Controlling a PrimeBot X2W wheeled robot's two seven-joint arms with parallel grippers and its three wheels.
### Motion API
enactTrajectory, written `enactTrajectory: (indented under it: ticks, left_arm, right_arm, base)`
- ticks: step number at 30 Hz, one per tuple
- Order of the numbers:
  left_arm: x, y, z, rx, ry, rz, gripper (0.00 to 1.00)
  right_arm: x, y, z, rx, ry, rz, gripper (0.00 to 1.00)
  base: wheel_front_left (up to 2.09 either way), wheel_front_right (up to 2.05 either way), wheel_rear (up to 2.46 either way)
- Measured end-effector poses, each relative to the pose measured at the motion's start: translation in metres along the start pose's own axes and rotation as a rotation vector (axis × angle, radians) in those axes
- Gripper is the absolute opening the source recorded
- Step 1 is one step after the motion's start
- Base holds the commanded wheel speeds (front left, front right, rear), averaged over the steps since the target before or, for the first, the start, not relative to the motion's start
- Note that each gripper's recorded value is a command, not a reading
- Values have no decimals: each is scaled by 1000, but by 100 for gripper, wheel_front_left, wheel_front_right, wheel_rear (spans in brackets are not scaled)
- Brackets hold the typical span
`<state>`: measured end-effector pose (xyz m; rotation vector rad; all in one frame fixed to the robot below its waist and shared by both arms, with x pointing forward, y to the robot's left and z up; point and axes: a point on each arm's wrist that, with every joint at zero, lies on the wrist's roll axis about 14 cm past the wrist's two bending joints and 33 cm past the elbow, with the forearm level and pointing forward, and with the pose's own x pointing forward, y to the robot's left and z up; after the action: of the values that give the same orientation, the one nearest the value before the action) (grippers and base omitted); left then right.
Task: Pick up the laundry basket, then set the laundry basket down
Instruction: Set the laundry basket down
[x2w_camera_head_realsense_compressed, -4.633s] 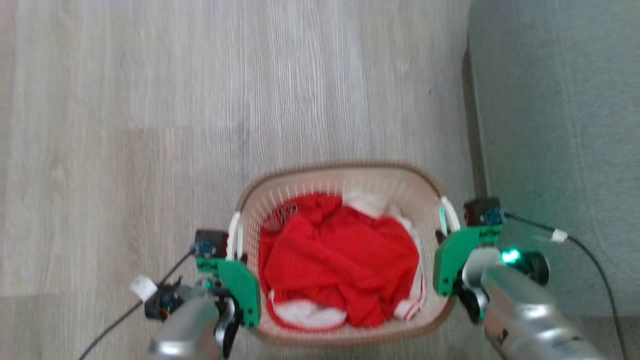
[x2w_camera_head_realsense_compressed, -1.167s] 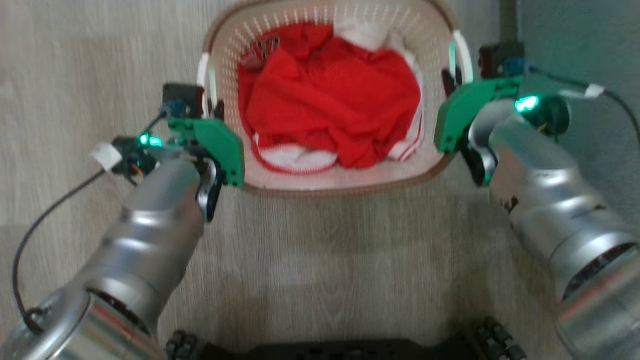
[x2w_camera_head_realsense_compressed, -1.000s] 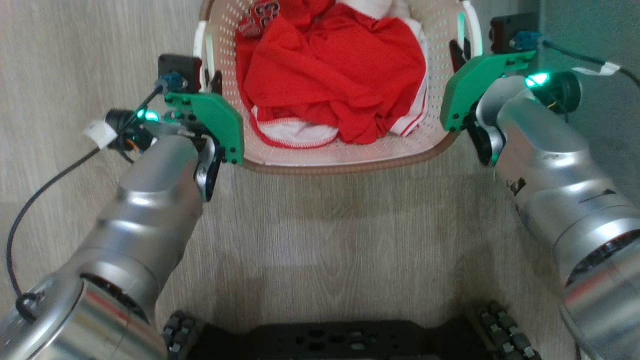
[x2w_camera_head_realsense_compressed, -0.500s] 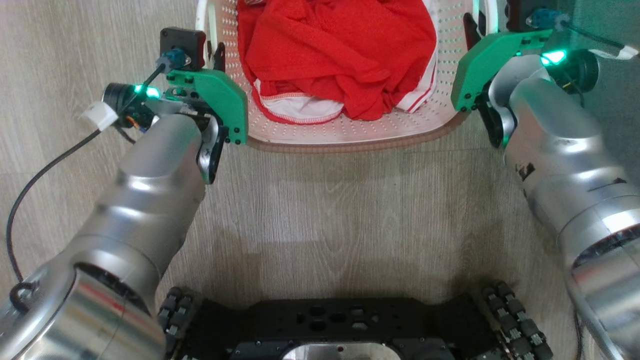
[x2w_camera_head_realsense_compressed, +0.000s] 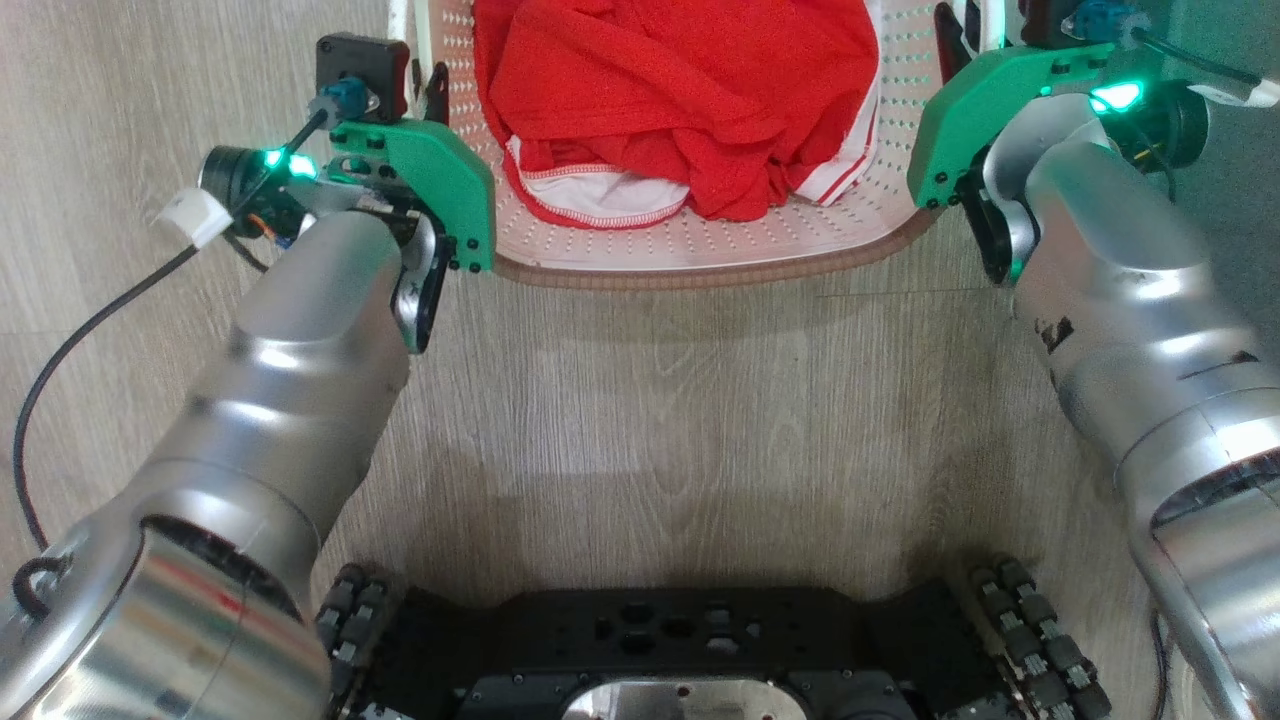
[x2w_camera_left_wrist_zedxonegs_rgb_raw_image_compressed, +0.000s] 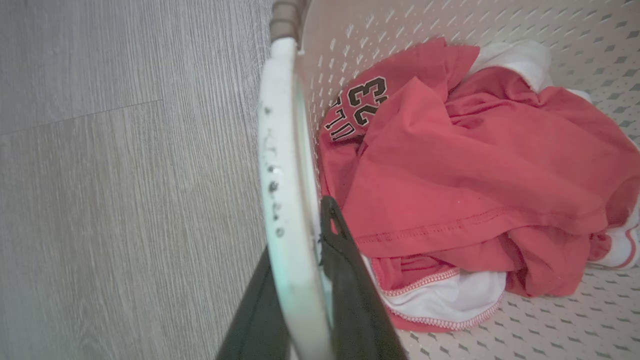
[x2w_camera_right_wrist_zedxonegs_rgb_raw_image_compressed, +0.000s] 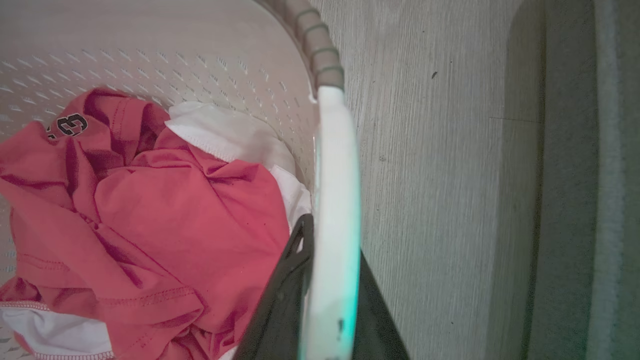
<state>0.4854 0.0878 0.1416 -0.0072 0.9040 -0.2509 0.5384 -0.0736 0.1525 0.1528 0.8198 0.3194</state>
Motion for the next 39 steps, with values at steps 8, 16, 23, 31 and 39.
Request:
enactTrajectory:
  ticks: [8,16,23,31,39]
  left_arm:
    - [2,4,5,0,-9,16,19]
    - [-1,9,12,-17,-23,49,61]
    - [-11,10,10,-51,-25,64,100]
    - [-23,5,41,-94,-121,62,100]
    - [-64,-1,75,-136,-273,58,100]
  right_arm:
    - [0,-2,6,-18,-19,2,45]
    - [-3,-3,19,-28,-49,-3,100]
    - [-9,0,43,-46,-106,3,100]
    - [-25,5,66,-63,-173,4,100]
    - [-65,16,99,-73,-295,6,100]
  base:
    - [0,0,0]
    - [0,0,0]
    - [0,0,0]
    - [0,0,0]
    - [0,0,0]
